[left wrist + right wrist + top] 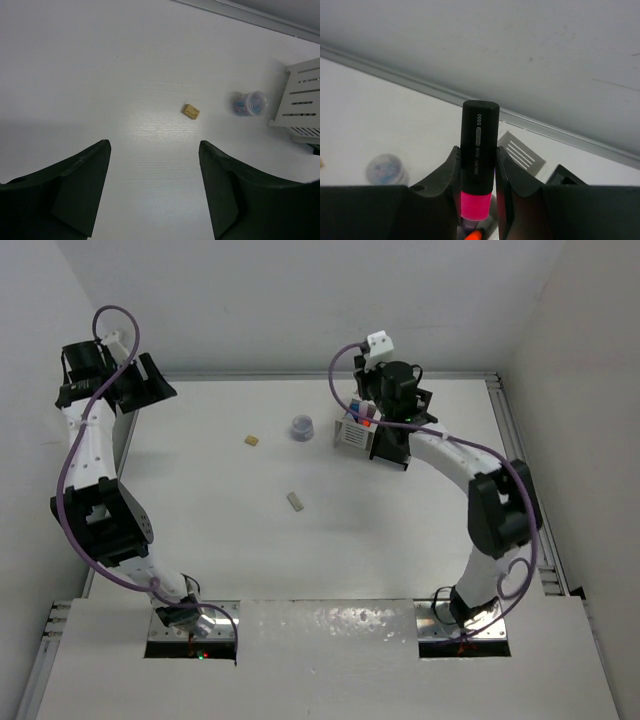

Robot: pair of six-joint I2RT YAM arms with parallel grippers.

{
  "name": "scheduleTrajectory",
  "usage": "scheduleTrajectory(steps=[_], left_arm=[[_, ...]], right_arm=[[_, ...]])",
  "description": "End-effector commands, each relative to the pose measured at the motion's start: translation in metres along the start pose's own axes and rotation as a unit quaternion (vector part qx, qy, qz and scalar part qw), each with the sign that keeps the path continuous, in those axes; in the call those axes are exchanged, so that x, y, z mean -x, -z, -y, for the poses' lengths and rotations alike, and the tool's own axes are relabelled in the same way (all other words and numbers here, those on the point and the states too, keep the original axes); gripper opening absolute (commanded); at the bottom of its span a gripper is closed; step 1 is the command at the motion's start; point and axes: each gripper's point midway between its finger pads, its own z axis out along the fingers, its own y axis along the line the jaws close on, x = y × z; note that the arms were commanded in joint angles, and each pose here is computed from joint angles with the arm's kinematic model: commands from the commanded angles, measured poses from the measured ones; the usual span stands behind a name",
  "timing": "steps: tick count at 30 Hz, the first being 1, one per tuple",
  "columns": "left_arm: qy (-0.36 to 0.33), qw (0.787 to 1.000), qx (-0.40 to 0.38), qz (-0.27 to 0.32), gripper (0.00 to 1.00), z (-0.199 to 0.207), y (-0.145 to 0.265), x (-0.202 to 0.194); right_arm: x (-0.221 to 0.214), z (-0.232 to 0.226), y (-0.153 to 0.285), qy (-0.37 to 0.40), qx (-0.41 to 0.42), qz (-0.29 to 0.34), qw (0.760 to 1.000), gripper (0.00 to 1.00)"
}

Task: Sort the stationery into containers
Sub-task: Place the pen in the storage box.

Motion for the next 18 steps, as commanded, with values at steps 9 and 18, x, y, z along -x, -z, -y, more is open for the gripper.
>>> scheduleTrajectory(steps=[9,18], left_arm=[[-0.048,0.998,-0.016,0.024,0.65,-0.005,0.004,0.031],[-0.039,0.998,-0.035,0.026,0.65,-0.002,-0.005,0.035]], right_arm=[[-0.002,-0.005,-0.024,0.036,0.041,0.124,0.991,0.00],[-0.043,-0.006,-0.026,-0.010,0.042,0.107,0.993,0.00]])
